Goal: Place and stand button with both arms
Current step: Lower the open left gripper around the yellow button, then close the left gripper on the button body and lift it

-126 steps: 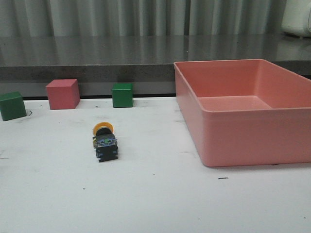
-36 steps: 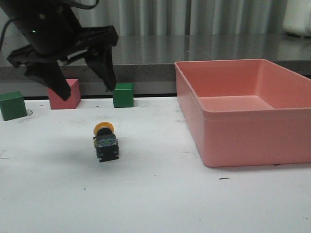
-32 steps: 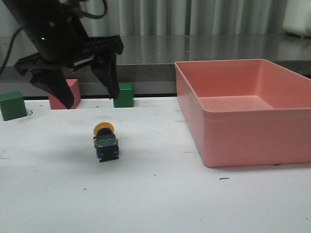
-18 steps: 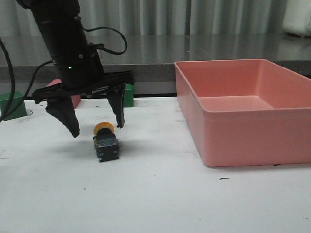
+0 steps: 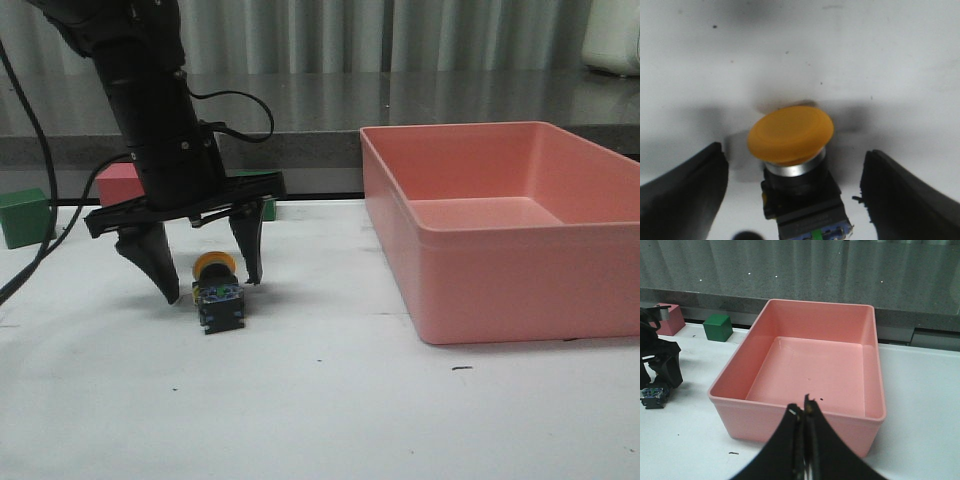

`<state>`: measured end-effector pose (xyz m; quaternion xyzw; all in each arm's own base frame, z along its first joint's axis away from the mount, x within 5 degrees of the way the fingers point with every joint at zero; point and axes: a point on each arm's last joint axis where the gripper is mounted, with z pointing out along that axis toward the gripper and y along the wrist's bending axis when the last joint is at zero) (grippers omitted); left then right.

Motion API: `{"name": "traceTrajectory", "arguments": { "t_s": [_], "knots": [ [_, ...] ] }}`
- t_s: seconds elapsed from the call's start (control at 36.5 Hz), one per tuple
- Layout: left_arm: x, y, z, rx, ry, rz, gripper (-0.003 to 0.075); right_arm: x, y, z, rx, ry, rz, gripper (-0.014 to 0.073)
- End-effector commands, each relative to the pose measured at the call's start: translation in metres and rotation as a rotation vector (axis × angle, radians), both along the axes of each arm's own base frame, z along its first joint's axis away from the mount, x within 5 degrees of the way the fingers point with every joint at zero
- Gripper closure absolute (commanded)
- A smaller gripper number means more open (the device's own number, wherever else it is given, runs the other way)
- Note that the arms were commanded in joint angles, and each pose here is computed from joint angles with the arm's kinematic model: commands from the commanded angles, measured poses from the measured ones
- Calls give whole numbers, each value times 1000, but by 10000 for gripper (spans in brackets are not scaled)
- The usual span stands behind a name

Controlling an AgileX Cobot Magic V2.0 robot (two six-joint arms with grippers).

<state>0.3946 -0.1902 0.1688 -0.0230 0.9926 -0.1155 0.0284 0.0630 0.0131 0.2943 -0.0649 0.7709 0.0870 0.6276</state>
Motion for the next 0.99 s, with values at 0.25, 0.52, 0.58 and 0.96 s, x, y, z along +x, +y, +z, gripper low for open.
{"name": "traceTrajectory", "arguments": {
  "t_s": [0.25, 0.52, 0.58, 0.96],
  "knots": [
    [-3, 0, 31, -34, -25, -4, 496, 1, 0, 15, -3, -105, 3, 664],
    [-7, 2, 52, -3, -105, -54, 499, 1, 0, 15, -3, -105, 3, 664],
    [-8, 6, 63, 37, -155, -75, 499, 1, 0, 15, -3, -105, 3, 664],
    [-42, 23, 110, 54, -554, -75, 499, 1, 0, 15, -3, -105, 3, 664]
  ]
}}
